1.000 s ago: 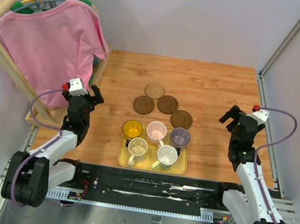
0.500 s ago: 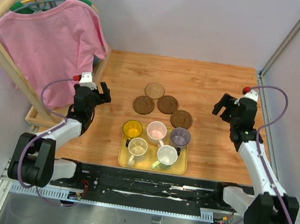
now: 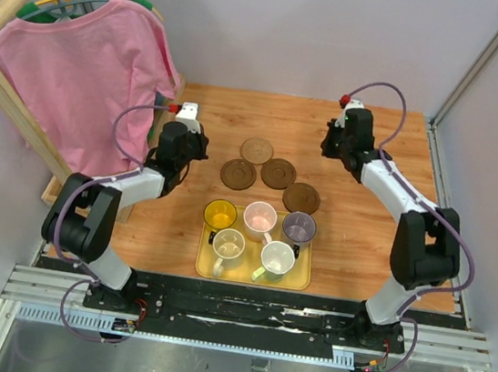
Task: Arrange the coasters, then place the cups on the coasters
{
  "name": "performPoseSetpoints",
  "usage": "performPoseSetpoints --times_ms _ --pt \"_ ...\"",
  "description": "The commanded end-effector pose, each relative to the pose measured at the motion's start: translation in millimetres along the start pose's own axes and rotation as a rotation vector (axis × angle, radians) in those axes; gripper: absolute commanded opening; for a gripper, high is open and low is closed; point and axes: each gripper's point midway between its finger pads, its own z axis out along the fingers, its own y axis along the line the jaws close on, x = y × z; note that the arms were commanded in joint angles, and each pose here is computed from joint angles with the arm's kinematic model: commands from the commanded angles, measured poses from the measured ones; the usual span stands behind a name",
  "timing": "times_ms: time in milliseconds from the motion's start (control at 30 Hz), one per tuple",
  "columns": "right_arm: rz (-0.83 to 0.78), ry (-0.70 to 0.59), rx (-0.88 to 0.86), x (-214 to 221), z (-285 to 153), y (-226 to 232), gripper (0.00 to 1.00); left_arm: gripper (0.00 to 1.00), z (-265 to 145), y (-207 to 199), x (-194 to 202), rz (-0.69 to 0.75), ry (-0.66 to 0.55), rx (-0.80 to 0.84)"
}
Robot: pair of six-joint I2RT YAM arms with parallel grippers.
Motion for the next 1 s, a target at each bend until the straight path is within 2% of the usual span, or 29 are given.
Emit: performPoseSetpoints --times_ms 0,233,467,700,967 --pt "-0.083 0.093 -0.111 18 25 44 0.01 0.00 17 -27 16 -0.005 0.065 0.094" --pt "-0.137 0.229 -0.210 62 52 84 0.01 0.01 33 -65 58 0.056 0.190 0.165" --pt "-0.124 0.336 -0.259 101 61 100 0.01 0.00 32 -95 89 0.024 0.272 0.263" --pt "-0.115 0.424 -0.277 132 63 107 0.01 0.00 28 -107 113 -0.002 0.340 0.303" --pt "-0.100 0.490 -0.222 152 69 98 0.01 0.01 34 -97 133 -0.018 0.398 0.224"
